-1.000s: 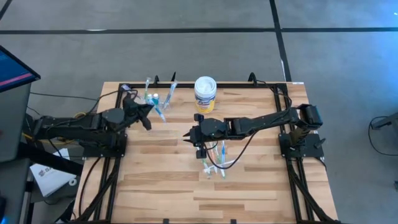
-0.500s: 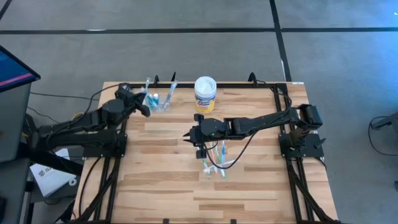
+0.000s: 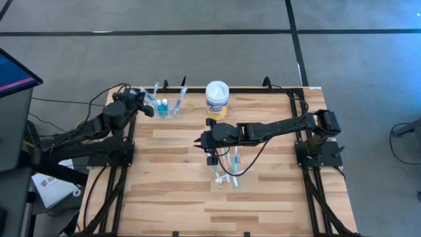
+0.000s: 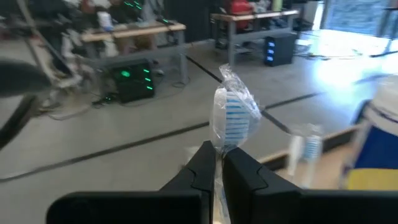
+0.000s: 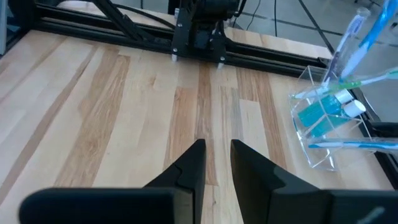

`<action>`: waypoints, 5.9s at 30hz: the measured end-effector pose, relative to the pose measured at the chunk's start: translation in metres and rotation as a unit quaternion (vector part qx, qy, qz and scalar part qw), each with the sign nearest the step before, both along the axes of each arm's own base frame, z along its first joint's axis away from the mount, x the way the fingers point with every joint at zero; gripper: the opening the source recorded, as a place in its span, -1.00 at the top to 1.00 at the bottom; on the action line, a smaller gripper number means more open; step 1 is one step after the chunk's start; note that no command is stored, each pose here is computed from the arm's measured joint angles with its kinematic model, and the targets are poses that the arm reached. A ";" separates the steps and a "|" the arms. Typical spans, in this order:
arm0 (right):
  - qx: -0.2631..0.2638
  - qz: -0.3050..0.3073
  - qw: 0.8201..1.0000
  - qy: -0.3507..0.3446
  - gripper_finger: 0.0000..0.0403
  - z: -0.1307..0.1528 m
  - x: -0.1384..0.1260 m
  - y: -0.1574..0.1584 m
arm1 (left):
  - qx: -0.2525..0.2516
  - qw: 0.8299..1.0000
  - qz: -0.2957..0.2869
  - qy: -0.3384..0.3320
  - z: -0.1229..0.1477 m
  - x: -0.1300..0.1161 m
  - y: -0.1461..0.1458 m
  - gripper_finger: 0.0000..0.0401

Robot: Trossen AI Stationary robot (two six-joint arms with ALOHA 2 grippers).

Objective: Pick & Place toothbrushing station
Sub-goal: Put the blue toothbrush into the transparent organizer, then put the green toothbrush into the transparent organizer

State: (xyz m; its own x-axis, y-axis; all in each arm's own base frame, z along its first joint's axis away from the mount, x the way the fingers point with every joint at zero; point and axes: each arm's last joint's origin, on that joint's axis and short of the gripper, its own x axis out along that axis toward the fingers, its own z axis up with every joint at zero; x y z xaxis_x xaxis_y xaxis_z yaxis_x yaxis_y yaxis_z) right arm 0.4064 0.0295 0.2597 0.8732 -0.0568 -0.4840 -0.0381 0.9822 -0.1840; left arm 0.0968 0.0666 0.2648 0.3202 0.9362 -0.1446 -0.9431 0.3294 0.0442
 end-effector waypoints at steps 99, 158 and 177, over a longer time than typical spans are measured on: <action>0.004 -0.012 1.000 0.009 0.67 -0.008 -0.002 -0.008 | -0.009 0.988 0.131 0.082 -0.058 0.003 0.007 0.12; 0.113 -0.066 0.962 0.241 0.67 -0.091 -0.007 0.003 | -0.161 0.899 -0.394 -0.101 -0.102 0.038 -0.062 0.12; 0.141 -0.099 0.950 0.260 0.67 -0.117 0.000 -0.010 | -0.166 0.898 -0.397 -0.088 -0.106 0.045 -0.064 0.12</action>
